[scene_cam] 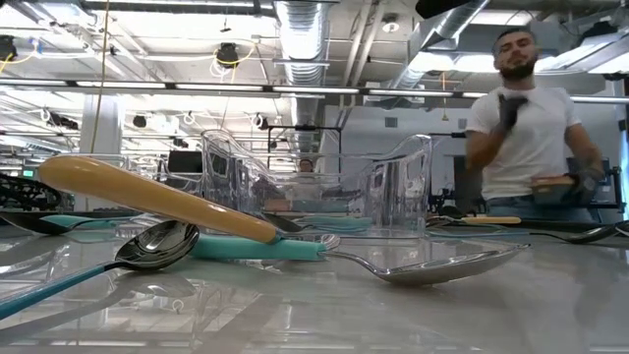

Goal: Sort silverware by color (type)
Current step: Put the green spoon into the top right transparent bin

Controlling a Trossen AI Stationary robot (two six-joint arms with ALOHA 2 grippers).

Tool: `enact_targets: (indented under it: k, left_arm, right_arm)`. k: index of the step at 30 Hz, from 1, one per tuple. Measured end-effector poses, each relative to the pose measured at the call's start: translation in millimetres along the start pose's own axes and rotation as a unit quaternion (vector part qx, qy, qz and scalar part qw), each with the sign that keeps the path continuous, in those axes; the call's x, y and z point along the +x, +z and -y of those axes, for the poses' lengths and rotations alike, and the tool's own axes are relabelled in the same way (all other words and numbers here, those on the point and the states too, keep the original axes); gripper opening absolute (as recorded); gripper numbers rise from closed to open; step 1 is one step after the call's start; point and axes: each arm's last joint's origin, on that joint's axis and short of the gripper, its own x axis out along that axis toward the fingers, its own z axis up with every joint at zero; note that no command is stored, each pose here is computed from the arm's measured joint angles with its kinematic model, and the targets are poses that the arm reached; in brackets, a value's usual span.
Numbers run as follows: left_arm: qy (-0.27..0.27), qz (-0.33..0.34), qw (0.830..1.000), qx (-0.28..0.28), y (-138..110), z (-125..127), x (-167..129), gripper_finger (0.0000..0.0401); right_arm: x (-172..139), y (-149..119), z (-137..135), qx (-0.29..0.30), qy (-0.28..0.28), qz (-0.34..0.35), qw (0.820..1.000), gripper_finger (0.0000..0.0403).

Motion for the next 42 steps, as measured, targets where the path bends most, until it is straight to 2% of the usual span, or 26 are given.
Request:
enact_targets:
  k: [4, 7, 10, 14, 18, 23, 30, 36, 42]
  left_arm:
    - [0.018, -0.070, 0.997, 0.010, -2.9, -2.8, 21.9, 0.0071]
    - [0.037, -0.086, 0.995, 0.038, -2.6, -7.8, 35.3, 0.0071]
    - [0.052, -0.095, 0.993, 0.040, 0.1, -17.8, 41.2, 0.0071]
    - [0.067, -0.094, 0.992, 0.058, 11.5, -36.2, 33.9, 0.0071]
    - [0.080, -0.069, 0.994, 0.042, 29.4, -47.1, 15.2, 0.0071]
    - [0.063, -0.100, 0.990, 0.074, 36.2, -51.1, -3.9, 0.0077]
    - [0.093, -0.081, 0.992, 0.037, 43.9, -53.8, -12.2, 0.0079]
    - [0.107, -0.040, 0.990, 0.082, 52.9, -55.9, -11.2, 0.0079]
    - [0.104, 0.017, 0.992, 0.073, 66.0, -64.9, -13.0, 0.0079]
  right_arm:
    - [2.5, 1.7, 2.1, 0.002, -0.004, -0.001, 1.000, 0.0203]
    - [7.1, 4.5, 5.7, -0.004, -0.012, -0.003, 1.000, 0.0203]
    - [12.1, 7.8, 9.8, -0.009, -0.017, -0.006, 1.000, 0.0203]
    - [18.8, 11.4, 15.1, -0.005, -0.018, -0.019, 1.000, 0.0203]
    - [25.7, 15.0, 20.2, 0.003, -0.010, -0.038, 0.999, 0.0203]
    - [30.7, 17.5, 25.0, 0.001, -0.014, -0.046, 0.999, 0.0203]
    - [31.1, 17.3, 25.8, -0.001, -0.014, -0.050, 0.999, 0.0203]
    - [31.1, 17.3, 25.8, -0.022, -0.013, -0.050, 0.998, 0.0203]
    - [32.3, 18.4, 26.9, -0.047, -0.013, -0.050, 0.998, 0.0203]
